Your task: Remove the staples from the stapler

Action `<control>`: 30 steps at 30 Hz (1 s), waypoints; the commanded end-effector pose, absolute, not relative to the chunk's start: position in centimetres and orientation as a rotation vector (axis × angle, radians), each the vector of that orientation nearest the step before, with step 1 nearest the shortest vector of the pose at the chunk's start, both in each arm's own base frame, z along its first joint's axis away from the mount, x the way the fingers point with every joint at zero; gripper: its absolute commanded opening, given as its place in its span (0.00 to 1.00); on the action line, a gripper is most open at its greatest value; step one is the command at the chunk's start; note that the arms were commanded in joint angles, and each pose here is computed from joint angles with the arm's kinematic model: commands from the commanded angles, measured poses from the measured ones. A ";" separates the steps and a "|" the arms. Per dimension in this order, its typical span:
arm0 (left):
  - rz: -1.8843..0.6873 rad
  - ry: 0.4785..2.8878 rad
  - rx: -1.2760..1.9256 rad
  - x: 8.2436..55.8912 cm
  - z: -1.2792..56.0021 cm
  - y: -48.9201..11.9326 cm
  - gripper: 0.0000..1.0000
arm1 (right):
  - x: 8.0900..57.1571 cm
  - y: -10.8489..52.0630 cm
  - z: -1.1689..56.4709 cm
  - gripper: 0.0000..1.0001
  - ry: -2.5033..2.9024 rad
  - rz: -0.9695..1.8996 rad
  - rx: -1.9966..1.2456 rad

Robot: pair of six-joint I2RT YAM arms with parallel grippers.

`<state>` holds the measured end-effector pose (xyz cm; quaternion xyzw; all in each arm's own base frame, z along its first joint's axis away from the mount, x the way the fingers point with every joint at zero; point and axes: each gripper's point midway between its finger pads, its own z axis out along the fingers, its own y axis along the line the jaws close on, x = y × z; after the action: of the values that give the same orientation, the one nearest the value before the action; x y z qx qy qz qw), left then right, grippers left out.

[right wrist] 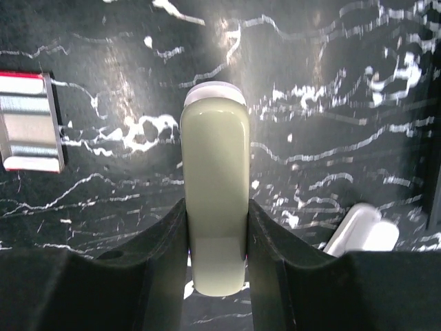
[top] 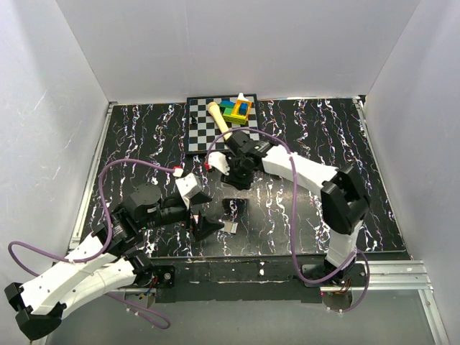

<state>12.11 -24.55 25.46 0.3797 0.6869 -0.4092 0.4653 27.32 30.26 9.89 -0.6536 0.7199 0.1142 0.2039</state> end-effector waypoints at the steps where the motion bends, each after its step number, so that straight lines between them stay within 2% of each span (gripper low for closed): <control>1: -1.028 1.641 0.935 11.6 26.3 -24.4 0.98 | 27.5 33.7 11.6 0.37 1.829 0.359 -1.978; 11: -1.027 1.617 0.931 11.4 26.7 -24.2 0.98 | 27.1 38.3 10.0 0.39 1.667 0.334 -2.195; 20: -1.031 1.616 0.937 11.4 26.7 -24.2 0.98 | 26.5 40.8 8.7 0.40 1.662 0.381 -2.235; 30: -1.020 1.625 0.930 11.6 26.5 -24.2 0.98 | 27.1 41.5 6.5 0.42 1.693 0.303 -2.255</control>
<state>11.59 -24.11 26.60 0.3795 0.6701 -0.4184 0.4816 26.64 40.60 5.62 -0.7814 0.5979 0.1125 0.1389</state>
